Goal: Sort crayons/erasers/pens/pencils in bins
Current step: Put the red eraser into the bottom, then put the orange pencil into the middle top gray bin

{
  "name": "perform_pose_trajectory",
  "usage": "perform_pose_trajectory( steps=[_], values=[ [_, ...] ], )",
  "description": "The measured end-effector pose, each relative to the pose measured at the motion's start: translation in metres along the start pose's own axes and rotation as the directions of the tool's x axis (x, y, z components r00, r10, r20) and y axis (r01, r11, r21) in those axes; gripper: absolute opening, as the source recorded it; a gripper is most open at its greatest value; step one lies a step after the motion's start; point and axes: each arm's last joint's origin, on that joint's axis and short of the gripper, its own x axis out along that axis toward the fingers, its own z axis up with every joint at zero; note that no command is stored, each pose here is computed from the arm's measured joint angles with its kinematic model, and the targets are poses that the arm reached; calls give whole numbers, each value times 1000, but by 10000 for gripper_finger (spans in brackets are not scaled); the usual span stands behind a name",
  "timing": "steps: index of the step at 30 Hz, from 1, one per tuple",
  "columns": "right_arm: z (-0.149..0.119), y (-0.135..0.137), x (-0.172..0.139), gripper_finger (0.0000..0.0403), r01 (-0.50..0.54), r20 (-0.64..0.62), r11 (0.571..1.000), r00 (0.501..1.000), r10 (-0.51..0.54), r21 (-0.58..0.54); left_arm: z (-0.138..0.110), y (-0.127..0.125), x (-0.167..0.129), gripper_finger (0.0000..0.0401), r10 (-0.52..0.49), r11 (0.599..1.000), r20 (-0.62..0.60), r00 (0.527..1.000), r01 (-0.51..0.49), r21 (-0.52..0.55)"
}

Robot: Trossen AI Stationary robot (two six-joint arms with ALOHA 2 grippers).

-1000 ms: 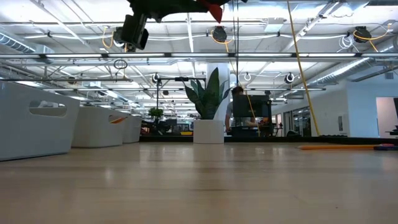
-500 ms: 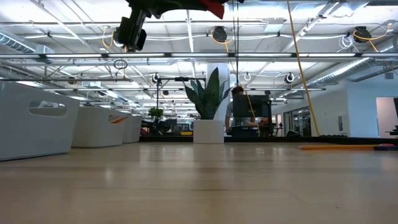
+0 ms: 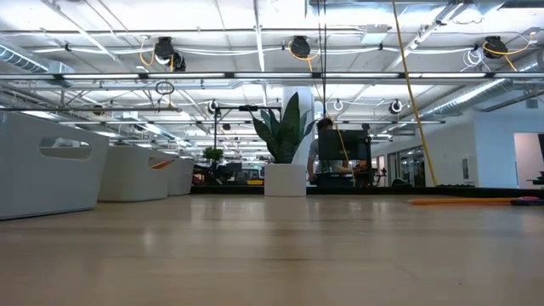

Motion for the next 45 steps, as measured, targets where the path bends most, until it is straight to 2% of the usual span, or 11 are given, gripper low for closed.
perform_pose_trajectory(
  steps=[4,6,10,15,21,27,33,37,39,42,45],
  values=[
    [-17,-7,3,260,82,-76,997,994,-82,-10,-40,-6,-29,18,230,971,-118,966,-220,92],
    [-29,-14,12,258,118,-153,992,982,-110,47,-59,-3,-39,18,299,950,-152,942,-279,139],
    [-54,-28,33,252,190,-284,966,949,-135,177,-98,10,-47,18,359,919,-223,906,-302,253],
    [-83,-34,56,248,230,-374,964,912,-166,134,-137,38,-41,18,428,887,-342,836,-318,334],
    [-120,-51,70,260,310,-529,945,821,-213,101,-151,67,-26,27,497,856,-428,755,-347,383],
    [-166,-91,82,254,312,-711,945,686,-151,100,-156,78,-11,39,446,884,-454,772,-297,362],
    [-204,-119,87,231,281,-795,959,591,-136,45,-160,80,-6,125,404,911,-511,759,-279,305],
    [-225,-131,92,209,247,-802,969,584,-126,28,-161,79,-9,188,404,914,-593,696,-329,236],
    [-234,-134,95,196,237,-801,971,586,-123,24,-162,74,-11,208,362,930,-642,676,-311,198],
    [-244,-138,97,174,221,-800,975,588,-119,17,-159,64,-20,222,287,954,-663,692,-267,134],
    [-248,-139,98,146,184,-791,983,601,-116,-4,-152,56,-32,220,209,975,-617,759,-213,67]
  ],
)
